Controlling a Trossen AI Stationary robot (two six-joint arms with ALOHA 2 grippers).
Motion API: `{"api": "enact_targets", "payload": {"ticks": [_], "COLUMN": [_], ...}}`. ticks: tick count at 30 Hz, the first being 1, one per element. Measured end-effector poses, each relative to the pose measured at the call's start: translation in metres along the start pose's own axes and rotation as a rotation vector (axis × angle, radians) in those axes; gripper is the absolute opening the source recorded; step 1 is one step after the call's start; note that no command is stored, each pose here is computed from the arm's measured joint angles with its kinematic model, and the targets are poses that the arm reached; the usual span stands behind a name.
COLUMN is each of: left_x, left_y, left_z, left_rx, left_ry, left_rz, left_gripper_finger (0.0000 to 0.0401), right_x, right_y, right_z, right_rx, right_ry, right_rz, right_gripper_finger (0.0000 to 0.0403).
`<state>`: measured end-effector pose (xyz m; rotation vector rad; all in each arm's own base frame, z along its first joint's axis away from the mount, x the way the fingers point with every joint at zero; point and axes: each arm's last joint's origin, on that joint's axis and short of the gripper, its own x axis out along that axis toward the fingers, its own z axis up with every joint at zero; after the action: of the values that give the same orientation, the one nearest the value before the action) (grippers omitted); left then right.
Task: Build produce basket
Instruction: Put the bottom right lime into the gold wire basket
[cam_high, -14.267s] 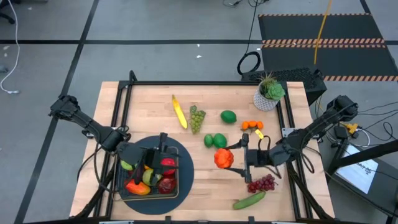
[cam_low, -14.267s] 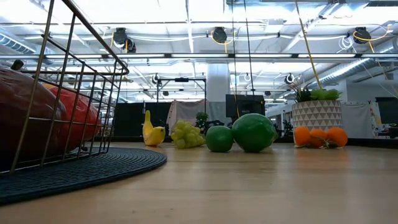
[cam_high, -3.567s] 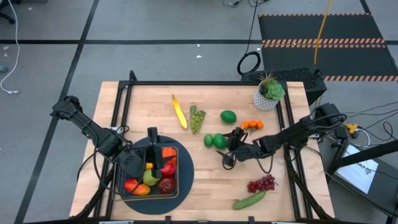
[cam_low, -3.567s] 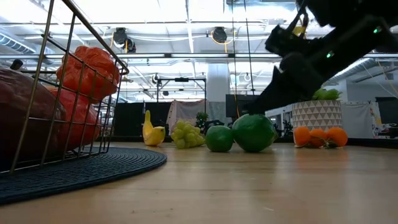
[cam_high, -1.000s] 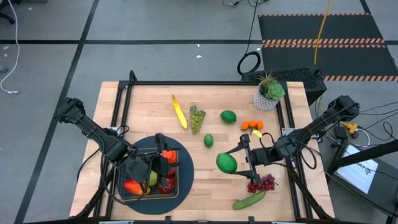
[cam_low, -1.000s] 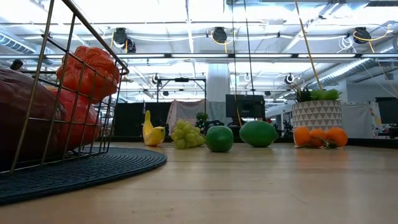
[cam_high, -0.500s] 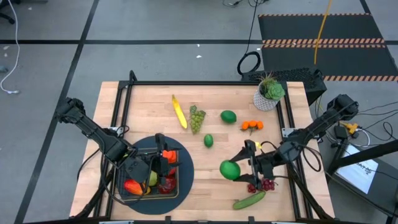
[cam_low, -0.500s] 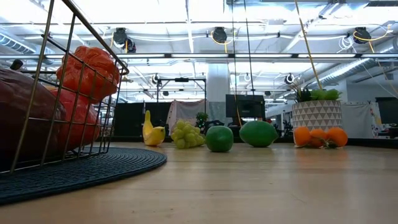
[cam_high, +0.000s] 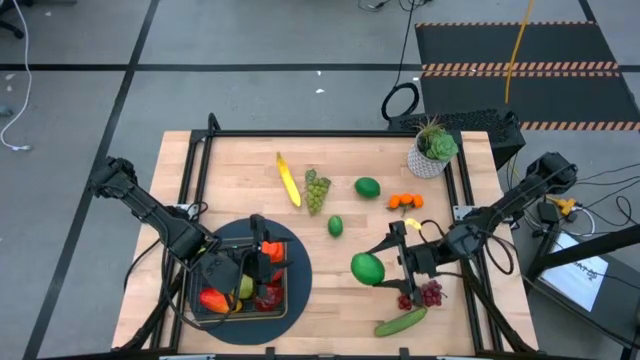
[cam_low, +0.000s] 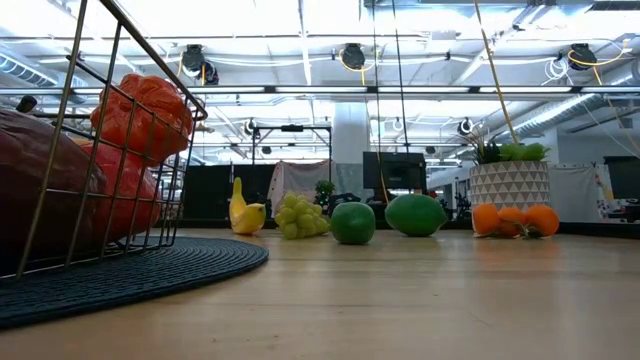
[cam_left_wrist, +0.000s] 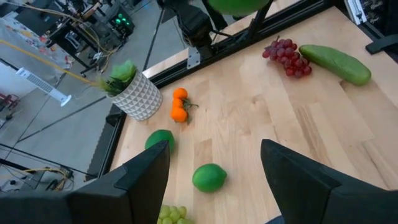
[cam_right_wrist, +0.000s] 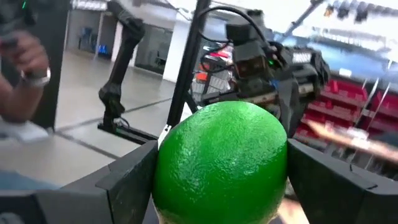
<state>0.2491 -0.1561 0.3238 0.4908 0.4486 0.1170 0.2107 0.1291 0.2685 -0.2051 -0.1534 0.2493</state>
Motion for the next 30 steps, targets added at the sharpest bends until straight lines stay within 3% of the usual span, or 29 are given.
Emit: {"api": "enact_targets", "payload": {"ticks": [13,18,30], "left_x": [-0.001,-0.002,0.008], "left_y": [0.000,-0.001,-0.027], "left_z": [0.006,0.006,0.009], "left_rx": [0.026,0.055,0.265], "left_ry": [-0.047,-0.052,-0.090], "left_rz": [0.004,0.002,-0.007], "left_gripper_finger": [0.0251,0.0251,0.0267], "right_x": [0.007,0.008,0.007], "right_y": [-0.033,-0.035,-0.034], "right_z": [-0.009,-0.014,-0.017], "right_rx": [0.597,0.649,0.756], "right_ry": [-0.011,0.031,0.059], "right_rz": [-0.139,-0.152,-0.161], "right_gripper_finger": [0.0318,0.0318,0.0318]}}
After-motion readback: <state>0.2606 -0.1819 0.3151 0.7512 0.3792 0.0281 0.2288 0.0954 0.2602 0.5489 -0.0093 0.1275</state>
